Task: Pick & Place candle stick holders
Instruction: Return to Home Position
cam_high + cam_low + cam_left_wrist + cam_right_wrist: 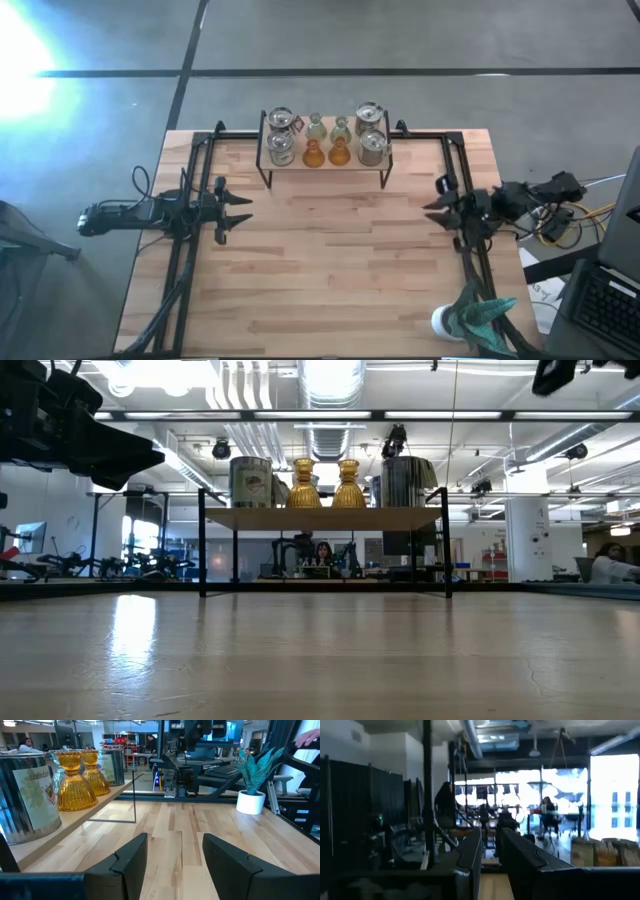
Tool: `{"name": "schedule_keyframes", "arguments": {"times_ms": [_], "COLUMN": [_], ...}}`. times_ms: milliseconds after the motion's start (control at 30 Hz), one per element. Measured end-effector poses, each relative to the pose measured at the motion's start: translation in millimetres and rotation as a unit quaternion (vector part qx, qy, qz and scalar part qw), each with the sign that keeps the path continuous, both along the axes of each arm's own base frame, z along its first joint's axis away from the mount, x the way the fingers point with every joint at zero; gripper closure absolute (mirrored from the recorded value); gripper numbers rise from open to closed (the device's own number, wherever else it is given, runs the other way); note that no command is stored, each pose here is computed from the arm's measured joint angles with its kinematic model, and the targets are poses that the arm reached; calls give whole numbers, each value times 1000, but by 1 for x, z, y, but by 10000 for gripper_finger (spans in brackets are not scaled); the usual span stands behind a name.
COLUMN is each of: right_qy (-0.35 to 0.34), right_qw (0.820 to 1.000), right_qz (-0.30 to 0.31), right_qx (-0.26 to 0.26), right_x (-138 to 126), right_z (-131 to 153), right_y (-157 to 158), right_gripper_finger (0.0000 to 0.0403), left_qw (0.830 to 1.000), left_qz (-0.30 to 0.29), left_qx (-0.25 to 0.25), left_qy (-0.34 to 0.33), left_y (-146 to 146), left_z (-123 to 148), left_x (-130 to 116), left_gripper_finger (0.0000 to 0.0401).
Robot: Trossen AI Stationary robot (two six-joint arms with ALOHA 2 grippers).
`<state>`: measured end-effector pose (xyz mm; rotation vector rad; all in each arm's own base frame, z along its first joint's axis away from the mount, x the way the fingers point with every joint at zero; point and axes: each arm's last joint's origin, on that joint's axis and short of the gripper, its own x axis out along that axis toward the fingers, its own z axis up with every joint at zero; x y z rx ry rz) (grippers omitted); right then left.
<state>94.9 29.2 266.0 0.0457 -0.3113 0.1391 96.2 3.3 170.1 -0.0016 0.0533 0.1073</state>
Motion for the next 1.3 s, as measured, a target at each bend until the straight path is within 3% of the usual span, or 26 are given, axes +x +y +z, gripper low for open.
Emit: {"name": "schedule_keyframes", "arguments": {"times_ms": [200, 567, 900, 1300], "right_qy": [43, 51, 141, 168], "right_qw": [999, 998, 988, 983], "right_qz": [-13, -25, -65, -77], "right_qx": [22, 31, -17, -4], "right_x": [6, 5, 2, 4], "right_z": [-35, -78, -98, -102], "right_y": [-4, -23, -30, -31], "right_gripper_finger": [322, 313, 331, 323], "left_qw": [1000, 1000, 1000, 1000], "left_qz": [0, 0, 0, 0], "left_qx": [0, 0, 0, 0], "left_qy": [0, 0, 0, -2], "left_y": [0, 0, 0, 0], "left_z": [0, 0, 0, 0], "left_x": [0, 0, 0, 0], "left_gripper_finger": [206, 206, 206, 206]}}
